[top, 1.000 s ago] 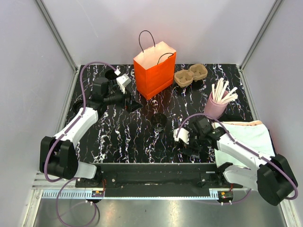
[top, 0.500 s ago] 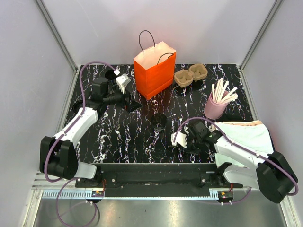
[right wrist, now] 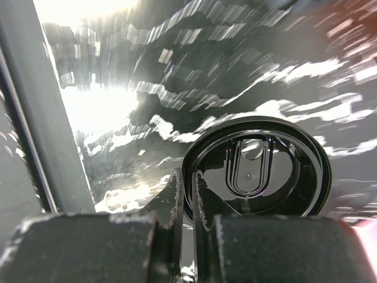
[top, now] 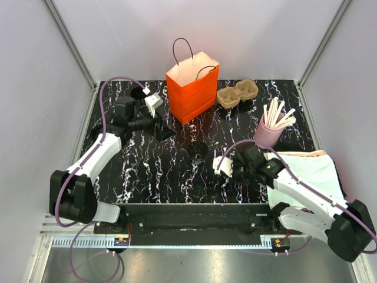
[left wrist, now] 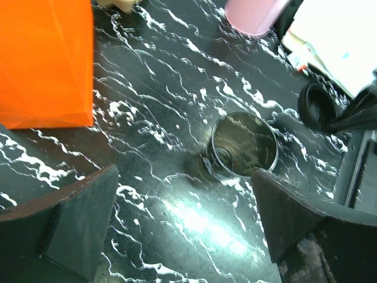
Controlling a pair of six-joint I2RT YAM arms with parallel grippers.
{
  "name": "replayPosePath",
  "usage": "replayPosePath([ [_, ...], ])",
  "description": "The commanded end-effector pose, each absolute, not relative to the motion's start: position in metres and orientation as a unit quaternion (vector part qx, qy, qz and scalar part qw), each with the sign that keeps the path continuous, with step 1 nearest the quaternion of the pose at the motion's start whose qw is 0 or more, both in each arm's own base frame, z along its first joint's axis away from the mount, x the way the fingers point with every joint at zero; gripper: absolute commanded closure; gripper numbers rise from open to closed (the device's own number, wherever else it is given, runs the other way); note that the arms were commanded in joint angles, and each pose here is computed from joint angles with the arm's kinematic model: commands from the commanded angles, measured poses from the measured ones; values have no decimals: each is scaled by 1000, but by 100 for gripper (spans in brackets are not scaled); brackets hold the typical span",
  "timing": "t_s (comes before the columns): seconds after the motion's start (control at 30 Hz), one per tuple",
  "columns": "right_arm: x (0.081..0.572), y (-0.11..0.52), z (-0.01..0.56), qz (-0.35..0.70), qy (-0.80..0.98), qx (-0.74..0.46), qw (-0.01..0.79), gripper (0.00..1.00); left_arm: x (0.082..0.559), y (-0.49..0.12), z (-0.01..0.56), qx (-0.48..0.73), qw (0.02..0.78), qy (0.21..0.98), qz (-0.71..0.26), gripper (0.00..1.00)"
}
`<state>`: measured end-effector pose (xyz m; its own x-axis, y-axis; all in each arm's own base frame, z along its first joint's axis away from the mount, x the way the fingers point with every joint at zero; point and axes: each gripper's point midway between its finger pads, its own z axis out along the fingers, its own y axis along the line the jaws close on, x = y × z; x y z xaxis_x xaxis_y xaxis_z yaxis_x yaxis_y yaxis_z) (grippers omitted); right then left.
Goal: Pack the takeout coffee
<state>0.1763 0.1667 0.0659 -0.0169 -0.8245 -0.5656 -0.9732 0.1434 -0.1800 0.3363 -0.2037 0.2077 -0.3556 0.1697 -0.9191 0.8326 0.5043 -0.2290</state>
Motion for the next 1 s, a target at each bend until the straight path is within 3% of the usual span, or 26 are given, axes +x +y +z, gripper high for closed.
replayPosePath([
  [0.0,188,207,160,189,659,-625,373,100,333,-208,250,422,496,678,-341,1],
  [0.27,172,257,272,335,616,-607,373,98,312,-210,309,567,585,547,-189,1],
  [0.57,185,286,352,482,585,-562,332,96,298,-203,355,657,564,496,-67,1],
  [0.77,208,302,369,544,593,-523,282,95,274,-222,371,703,579,405,-80,1],
  [0.97,209,306,375,563,587,-517,267,95,255,-241,354,735,557,365,-130,1],
])
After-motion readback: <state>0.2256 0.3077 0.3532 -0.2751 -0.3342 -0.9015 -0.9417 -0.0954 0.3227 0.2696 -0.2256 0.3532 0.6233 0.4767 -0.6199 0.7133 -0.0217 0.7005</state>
